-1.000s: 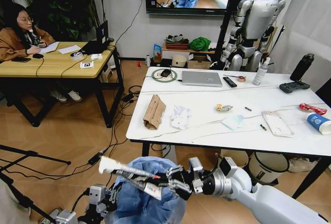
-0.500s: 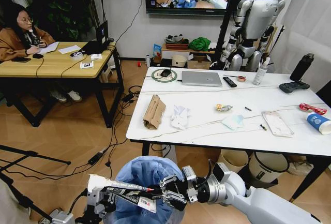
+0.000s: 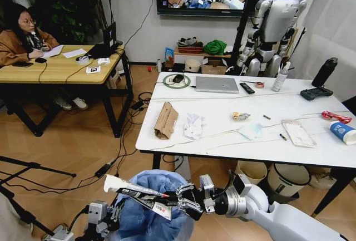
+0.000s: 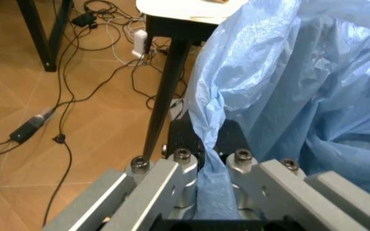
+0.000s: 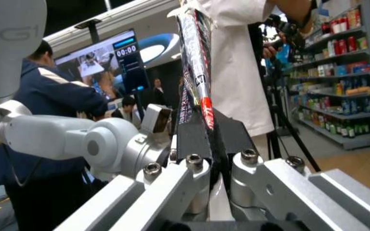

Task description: Pick up the trash bin and place the trash from the table into it.

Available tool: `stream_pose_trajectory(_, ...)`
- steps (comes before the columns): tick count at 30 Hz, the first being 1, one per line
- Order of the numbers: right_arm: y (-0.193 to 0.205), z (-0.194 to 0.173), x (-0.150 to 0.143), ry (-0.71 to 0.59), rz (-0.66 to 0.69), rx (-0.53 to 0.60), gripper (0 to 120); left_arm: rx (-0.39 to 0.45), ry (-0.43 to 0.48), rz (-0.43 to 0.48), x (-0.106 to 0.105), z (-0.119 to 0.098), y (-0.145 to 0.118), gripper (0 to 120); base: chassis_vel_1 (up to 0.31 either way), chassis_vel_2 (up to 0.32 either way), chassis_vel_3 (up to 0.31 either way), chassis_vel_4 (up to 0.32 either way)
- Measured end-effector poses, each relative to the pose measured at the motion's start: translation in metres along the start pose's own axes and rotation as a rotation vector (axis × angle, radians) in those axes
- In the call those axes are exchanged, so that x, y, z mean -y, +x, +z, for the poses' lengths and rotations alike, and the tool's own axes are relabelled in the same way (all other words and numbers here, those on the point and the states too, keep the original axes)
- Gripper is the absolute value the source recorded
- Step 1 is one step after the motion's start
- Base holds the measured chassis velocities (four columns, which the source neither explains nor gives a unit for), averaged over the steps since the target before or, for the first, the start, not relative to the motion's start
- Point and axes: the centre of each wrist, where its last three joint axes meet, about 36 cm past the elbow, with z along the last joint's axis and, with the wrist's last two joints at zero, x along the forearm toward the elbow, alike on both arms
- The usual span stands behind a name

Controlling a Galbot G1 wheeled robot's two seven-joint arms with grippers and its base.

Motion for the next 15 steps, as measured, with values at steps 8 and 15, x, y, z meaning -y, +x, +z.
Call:
stream_pose_trajectory(8, 0.0035, -0.0026, -0.0018, 0.014, 0.037, 0.001, 0, 0.011, 0.002, 0.003, -0.0007, -0.0039, -0.0011, 0, 0.0, 0.0, 0.0, 0.0)
stream_pose_trajectory(15, 0.0022, -0.0025, -0.0022, 0.018, 0.05, 0.003, 12, 0.009, 0.01, 0.011, 0.0021, -0.0027, -0.0019, 0, 0.0, 0.0, 0.0, 0.0)
